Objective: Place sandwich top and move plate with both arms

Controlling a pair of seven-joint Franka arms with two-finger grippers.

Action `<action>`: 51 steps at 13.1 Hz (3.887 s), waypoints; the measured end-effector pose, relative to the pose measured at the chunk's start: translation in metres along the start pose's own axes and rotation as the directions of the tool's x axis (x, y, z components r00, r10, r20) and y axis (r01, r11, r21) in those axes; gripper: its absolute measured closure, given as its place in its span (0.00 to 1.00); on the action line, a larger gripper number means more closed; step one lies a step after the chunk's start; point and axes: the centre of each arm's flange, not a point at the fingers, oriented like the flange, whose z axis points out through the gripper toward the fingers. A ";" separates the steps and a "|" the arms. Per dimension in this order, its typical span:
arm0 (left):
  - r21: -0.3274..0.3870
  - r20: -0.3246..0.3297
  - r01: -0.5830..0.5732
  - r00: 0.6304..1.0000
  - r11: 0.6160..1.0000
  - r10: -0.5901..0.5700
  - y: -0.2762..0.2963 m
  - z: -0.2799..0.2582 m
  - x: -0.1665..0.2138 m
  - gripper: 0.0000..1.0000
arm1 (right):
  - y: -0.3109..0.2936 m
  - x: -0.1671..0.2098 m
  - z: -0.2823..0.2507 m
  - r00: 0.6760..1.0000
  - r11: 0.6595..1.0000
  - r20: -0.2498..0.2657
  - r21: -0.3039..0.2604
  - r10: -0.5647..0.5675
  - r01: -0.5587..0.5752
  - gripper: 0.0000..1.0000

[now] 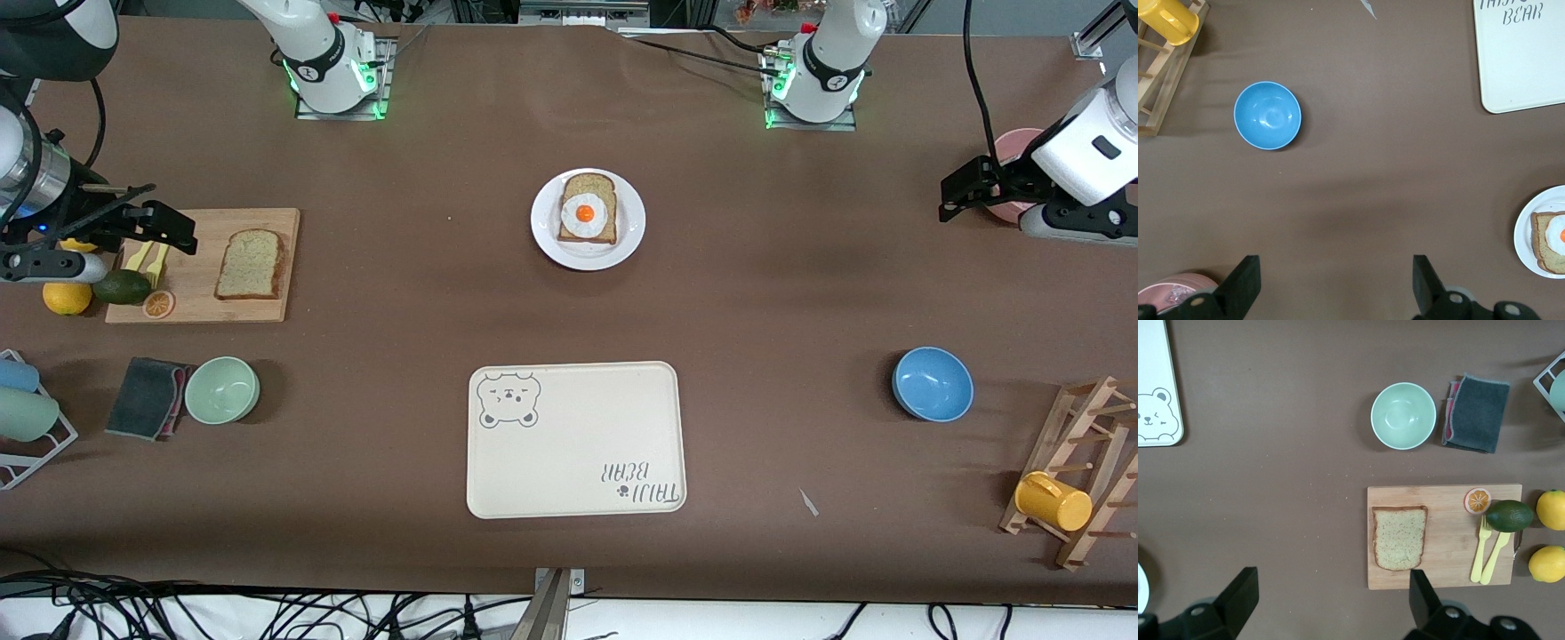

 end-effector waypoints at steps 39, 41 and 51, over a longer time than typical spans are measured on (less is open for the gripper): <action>-0.001 0.037 -0.008 0.999 1.000 0.008 0.004 0.005 -0.002 0.00 | 0.010 -0.014 0.287 0.993 0.997 0.103 -0.069 0.053 -0.046 0.01; -0.002 0.042 -0.008 0.999 1.000 0.008 0.004 0.006 -0.003 0.00 | 0.010 -0.013 0.288 0.994 0.997 0.094 -0.067 0.052 -0.046 0.02; -0.002 0.049 -0.008 0.999 1.000 0.008 0.004 0.006 -0.003 0.00 | 0.014 -0.014 0.316 0.991 0.995 0.128 -0.094 0.041 -0.029 0.07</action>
